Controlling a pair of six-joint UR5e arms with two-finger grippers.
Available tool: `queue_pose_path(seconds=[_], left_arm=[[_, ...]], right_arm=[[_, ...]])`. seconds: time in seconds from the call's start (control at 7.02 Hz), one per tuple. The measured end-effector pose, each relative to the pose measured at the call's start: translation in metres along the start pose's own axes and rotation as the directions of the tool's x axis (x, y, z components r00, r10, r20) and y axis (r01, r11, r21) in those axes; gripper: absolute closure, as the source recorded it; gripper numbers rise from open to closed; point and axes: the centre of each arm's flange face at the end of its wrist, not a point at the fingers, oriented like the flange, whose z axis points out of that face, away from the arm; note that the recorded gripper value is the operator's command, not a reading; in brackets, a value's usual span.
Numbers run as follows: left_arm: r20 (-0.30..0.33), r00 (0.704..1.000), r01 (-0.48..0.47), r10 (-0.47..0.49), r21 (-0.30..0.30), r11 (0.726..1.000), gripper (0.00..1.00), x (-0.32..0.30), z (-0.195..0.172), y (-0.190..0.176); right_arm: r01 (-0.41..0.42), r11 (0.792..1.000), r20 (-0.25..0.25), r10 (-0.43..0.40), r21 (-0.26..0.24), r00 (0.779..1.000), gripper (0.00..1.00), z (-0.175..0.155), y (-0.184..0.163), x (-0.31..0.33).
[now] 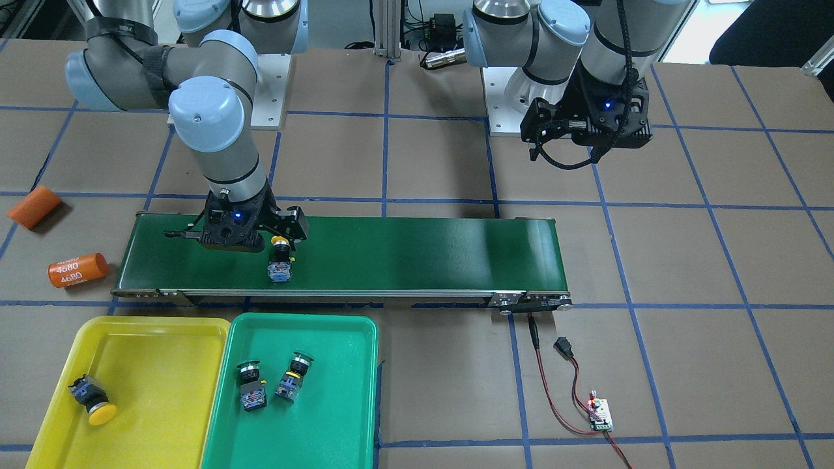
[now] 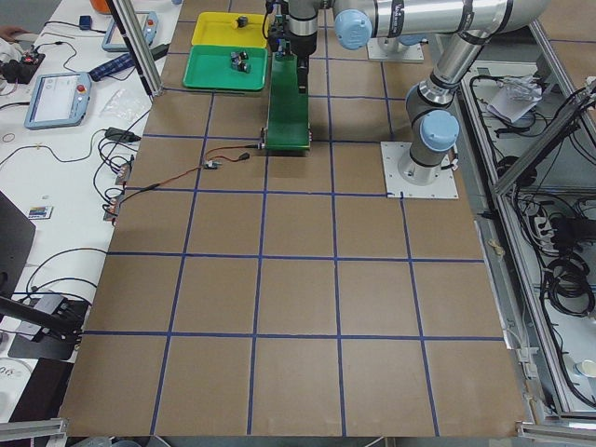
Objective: Sort buttons by color to trays
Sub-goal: 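Grasp the yellow-capped button on the belt with the right gripper, then lift the yellow-capped button and release it into the yellow tray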
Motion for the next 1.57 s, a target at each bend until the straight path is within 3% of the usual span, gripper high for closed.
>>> queue_pose_path(seconds=[0.29, 0.57, 0.71, 1.14, 1.43, 1.57], left_arm=[[0.000, 1.000, 0.000, 0.000, 0.001, 1.000, 0.00, 0.000, -0.001, 0.000], [-0.001, 1.000, 0.000, 0.000, -0.002, 1.000, 0.00, 0.000, 0.001, -0.001], [-0.001, 1.000, -0.001, 0.001, -0.002, 1.000, 0.00, 0.000, 0.001, -0.001], [-0.001, 1.000, -0.002, 0.002, -0.003, 1.000, 0.00, 0.000, 0.002, -0.001], [-0.001, 1.000, -0.003, 0.003, 0.003, 1.000, 0.00, -0.001, 0.002, -0.003], [0.001, 1.000, -0.003, 0.003, 0.005, 1.000, 0.00, -0.002, 0.002, -0.003]], right_arm=[[0.005, 1.000, -0.009, -0.005, -0.011, 1.000, 0.31, 0.011, -0.003, 0.000], [0.009, 1.000, -0.020, -0.009, -0.027, 1.000, 0.94, 0.022, -0.005, 0.000], [0.010, 1.000, -0.021, -0.011, -0.027, 1.000, 1.00, 0.024, -0.006, 0.001], [0.005, 1.000, -0.030, -0.005, 0.007, 1.000, 1.00, 0.002, -0.036, 0.027], [0.000, 1.000, -0.038, 0.000, 0.020, 0.999, 1.00, -0.024, -0.105, 0.058], [0.011, 1.000, -0.042, -0.010, 0.017, 0.999, 1.00, -0.021, -0.150, 0.079]])
